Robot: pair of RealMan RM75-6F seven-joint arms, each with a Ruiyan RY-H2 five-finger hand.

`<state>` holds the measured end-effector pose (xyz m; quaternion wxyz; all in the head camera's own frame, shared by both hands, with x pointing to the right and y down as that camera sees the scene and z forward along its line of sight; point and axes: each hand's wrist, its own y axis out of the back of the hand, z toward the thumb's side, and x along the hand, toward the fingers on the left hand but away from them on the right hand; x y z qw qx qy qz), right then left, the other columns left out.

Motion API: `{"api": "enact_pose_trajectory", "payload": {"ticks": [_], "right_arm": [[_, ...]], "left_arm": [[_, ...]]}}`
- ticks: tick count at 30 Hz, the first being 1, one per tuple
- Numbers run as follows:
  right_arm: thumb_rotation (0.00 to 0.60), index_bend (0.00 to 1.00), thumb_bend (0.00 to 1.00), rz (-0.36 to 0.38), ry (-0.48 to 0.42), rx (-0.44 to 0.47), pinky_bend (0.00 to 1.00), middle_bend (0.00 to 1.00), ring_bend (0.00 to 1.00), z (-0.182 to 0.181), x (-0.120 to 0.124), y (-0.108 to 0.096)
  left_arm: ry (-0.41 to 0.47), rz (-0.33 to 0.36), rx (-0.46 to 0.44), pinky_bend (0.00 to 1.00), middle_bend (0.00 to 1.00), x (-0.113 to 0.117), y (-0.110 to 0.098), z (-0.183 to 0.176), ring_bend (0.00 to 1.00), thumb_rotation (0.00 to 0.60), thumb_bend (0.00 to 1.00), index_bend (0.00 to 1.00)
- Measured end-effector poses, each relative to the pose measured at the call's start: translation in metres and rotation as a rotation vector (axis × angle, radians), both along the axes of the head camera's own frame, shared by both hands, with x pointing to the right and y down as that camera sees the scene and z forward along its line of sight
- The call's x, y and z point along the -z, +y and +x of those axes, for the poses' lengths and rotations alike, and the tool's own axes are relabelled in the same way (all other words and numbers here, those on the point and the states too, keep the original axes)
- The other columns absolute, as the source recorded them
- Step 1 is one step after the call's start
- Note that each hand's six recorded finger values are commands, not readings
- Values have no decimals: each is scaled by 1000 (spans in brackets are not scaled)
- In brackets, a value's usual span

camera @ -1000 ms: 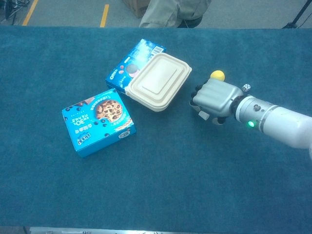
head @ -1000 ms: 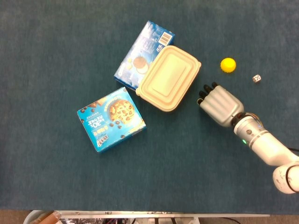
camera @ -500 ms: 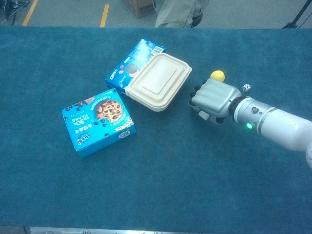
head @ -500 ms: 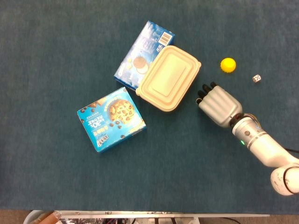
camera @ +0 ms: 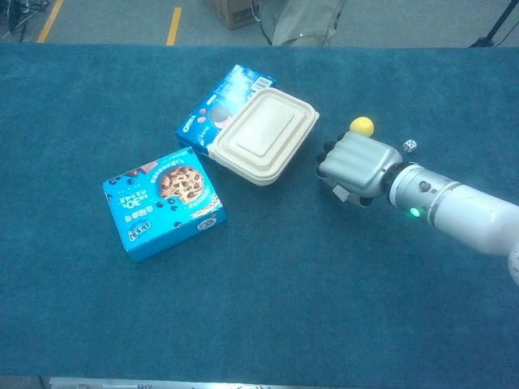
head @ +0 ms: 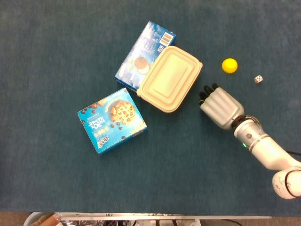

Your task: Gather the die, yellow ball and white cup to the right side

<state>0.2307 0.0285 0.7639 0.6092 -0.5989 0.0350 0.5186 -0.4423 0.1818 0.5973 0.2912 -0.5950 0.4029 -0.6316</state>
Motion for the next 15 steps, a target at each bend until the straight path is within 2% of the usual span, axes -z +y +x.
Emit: {"api": "enact_pose_trajectory", "payload": {"ticks": [15], "right_arm": [[600, 500, 275, 17, 2, 14, 275, 298, 188, -1, -1, 3]], "left_arm": [[0, -5, 5, 183, 380, 0, 2, -2, 329, 490, 293, 334]]}}
